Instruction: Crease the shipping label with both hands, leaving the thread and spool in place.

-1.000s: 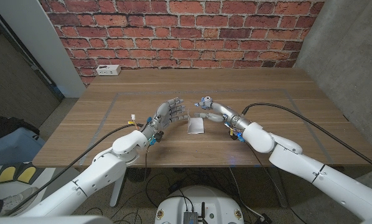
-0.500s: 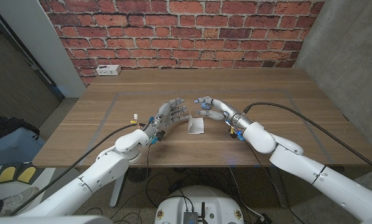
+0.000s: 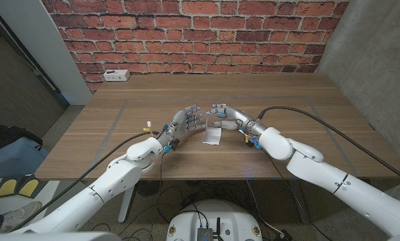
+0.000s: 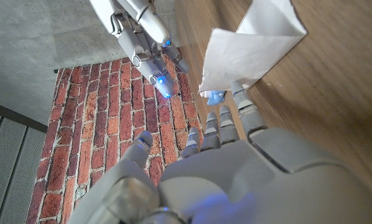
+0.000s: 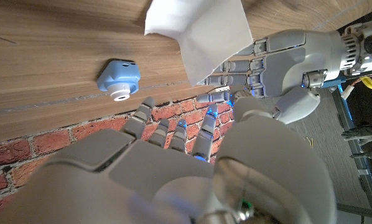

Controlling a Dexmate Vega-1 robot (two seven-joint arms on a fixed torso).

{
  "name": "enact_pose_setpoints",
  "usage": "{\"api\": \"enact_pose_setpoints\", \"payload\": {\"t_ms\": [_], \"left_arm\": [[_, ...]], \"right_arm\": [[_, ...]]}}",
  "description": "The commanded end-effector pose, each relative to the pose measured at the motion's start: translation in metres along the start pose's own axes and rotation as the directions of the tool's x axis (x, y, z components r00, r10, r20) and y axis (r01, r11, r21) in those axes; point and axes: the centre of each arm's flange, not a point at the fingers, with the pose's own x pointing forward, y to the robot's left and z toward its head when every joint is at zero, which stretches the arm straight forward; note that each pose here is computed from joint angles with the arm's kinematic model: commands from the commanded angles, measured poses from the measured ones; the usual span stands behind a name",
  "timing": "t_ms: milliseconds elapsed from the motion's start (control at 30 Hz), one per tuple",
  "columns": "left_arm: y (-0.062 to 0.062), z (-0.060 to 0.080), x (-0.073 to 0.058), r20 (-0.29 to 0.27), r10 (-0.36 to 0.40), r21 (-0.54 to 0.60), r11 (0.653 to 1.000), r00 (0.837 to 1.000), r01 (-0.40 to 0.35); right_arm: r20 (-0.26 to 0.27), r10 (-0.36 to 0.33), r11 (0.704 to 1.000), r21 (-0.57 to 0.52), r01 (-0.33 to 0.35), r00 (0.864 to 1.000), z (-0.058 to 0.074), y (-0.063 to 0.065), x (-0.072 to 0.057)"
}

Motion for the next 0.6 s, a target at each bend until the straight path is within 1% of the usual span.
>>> {"api": "enact_pose_setpoints", "payload": {"t_ms": [33,133,267,433,600], "left_arm": [[-0.001,0.001,0.000,-0.001,0.011,0.003,1.000,1.000,-0.011],[-0.001,0.000,0.001,-0.003,0.011,0.001,1.000,1.000,-0.011],[0.000,0.000,0.003,-0.006,0.013,-0.002,1.000,1.000,-0.013],[0.001,-0.001,0.005,-0.010,0.011,-0.002,1.000,1.000,-0.011],[0.001,-0.001,0.006,-0.015,0.014,0.005,1.000,1.000,-0.014]], "right_arm": [[-0.052,0.139,0.988,-0.062,-0.142,0.989,0.008,-0.007,0.019],[-0.049,0.155,0.985,-0.070,-0.158,0.987,0.011,-0.008,0.022],[-0.025,0.168,0.983,-0.067,-0.170,0.985,0.014,-0.009,0.026],[-0.026,0.196,0.977,-0.083,-0.198,0.980,0.017,-0.009,0.030],[-0.029,0.206,0.973,-0.096,-0.208,0.978,0.020,-0.009,0.031]]}}
